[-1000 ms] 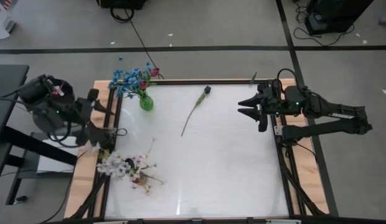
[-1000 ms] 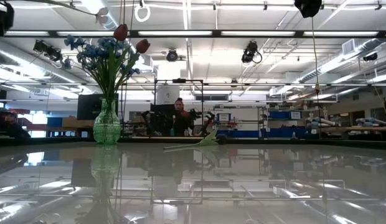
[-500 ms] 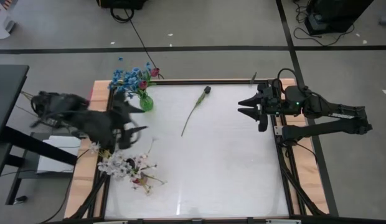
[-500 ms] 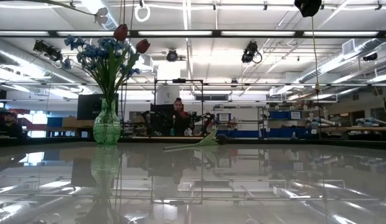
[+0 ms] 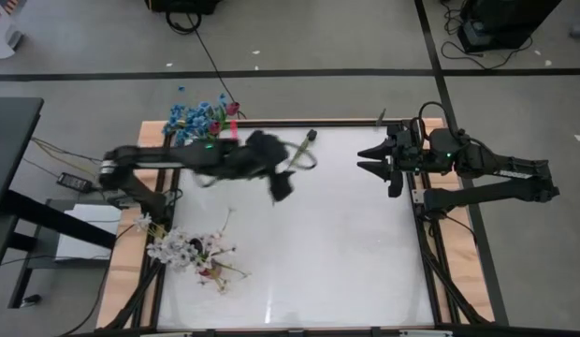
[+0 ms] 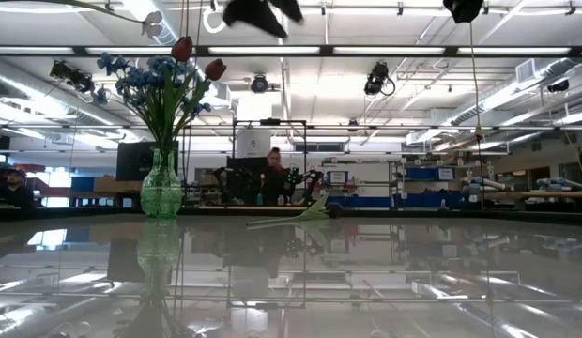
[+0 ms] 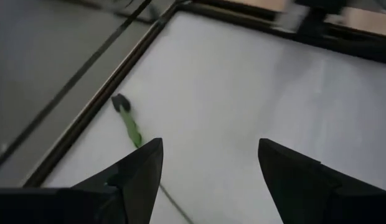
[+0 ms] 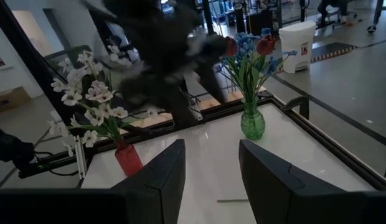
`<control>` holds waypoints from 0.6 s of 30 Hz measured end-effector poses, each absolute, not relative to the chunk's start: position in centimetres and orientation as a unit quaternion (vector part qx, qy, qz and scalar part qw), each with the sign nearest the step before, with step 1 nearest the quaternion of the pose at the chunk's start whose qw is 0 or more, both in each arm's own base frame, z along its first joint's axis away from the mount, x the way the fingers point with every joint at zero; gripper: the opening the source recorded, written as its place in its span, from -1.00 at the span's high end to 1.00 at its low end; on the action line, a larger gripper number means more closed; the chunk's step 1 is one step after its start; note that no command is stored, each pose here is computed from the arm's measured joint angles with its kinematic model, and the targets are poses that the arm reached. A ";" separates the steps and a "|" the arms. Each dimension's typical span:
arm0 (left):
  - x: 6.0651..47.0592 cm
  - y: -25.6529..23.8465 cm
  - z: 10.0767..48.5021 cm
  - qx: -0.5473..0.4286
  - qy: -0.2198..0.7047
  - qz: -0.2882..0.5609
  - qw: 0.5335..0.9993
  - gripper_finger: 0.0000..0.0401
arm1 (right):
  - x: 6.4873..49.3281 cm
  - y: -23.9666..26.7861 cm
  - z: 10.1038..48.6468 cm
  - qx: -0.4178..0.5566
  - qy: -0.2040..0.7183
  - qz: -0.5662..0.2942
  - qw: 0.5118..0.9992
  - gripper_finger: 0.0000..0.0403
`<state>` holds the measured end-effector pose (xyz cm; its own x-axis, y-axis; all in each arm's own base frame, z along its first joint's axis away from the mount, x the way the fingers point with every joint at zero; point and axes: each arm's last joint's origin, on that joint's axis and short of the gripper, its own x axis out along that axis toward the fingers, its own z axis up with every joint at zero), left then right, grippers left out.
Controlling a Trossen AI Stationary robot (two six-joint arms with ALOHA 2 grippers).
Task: Sort flowers into vase by color
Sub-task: Put the black flower into the red vase
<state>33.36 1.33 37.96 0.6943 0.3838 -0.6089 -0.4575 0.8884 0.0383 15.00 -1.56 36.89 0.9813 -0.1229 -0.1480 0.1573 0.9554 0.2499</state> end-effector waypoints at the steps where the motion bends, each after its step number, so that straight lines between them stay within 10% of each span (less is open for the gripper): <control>1: 34.3 2.1 37.1 -0.071 0.318 0.243 0.913 -0.33 | 15.0 -1.6 36.9 0.131 0.066 -0.071 0.987 0.21; 18: 41.2 14.4 20.2 -0.228 0.466 0.306 0.799 -0.33 | 15.0 -1.6 36.9 0.131 0.065 -0.071 0.987 0.21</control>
<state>41.20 14.41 20.21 0.3797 0.2756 -0.8831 -0.7007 0.7090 -0.0801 15.01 -1.57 36.89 0.9813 -0.1233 -0.1476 0.1577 0.9554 0.2499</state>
